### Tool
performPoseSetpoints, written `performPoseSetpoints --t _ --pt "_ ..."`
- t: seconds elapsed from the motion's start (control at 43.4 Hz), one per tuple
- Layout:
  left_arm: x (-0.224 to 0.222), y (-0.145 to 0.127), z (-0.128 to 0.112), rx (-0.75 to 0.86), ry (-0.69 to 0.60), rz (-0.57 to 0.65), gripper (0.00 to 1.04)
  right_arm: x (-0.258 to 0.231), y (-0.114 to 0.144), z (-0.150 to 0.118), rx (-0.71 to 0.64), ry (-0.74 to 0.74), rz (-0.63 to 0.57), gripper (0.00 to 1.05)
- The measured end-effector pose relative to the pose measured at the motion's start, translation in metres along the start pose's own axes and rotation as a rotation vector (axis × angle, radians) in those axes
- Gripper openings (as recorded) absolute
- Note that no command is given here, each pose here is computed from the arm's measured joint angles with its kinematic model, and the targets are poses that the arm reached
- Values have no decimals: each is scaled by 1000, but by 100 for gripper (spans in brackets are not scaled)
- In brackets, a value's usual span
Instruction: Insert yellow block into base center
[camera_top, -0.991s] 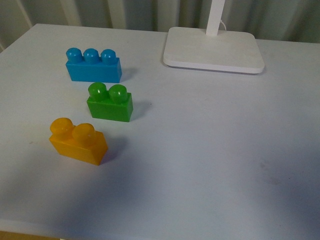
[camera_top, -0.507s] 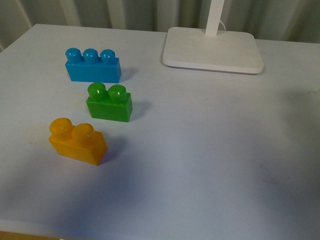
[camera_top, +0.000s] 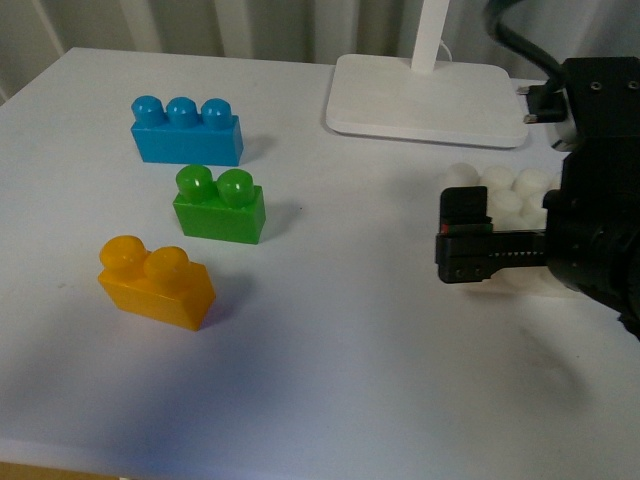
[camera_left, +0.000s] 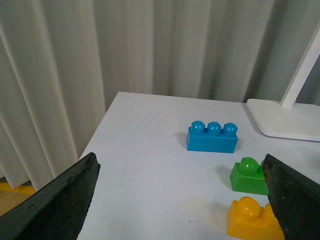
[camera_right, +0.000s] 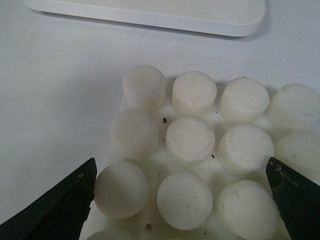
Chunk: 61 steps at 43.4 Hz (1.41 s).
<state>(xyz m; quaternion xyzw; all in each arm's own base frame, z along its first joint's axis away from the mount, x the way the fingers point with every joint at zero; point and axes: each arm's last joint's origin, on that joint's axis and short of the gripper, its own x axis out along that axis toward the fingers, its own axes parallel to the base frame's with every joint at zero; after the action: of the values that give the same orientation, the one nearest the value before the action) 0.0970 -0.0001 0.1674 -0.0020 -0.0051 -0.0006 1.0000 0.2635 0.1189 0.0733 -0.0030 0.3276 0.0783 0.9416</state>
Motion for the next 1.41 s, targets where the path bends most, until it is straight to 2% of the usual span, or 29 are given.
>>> performPoseSetpoints --t 0.184,0.323,0.783,0.945,1.129,1.336,1.359,1.406 --pt "0 0 0 0 0 0 98 0 20 0 9 -1 53 96" --pt "0 0 0 0 0 0 98 -1 22 1 7 -5 63 96" --pt "0 0 0 0 0 0 98 -35 -14 23 132 -24 138 96" --pt "0 0 0 0 0 0 98 -63 -37 42 160 -138 120 96" --pt "0 0 0 0 0 0 98 -99 -66 45 176 -227 59 96" --pt "0 0 0 0 0 0 98 -151 -84 53 206 -384 67 96" --pt "0 0 0 0 0 0 98 -155 -85 54 200 -417 54 94" --pt "0 0 0 0 0 0 98 -165 -91 51 145 -575 -53 84"
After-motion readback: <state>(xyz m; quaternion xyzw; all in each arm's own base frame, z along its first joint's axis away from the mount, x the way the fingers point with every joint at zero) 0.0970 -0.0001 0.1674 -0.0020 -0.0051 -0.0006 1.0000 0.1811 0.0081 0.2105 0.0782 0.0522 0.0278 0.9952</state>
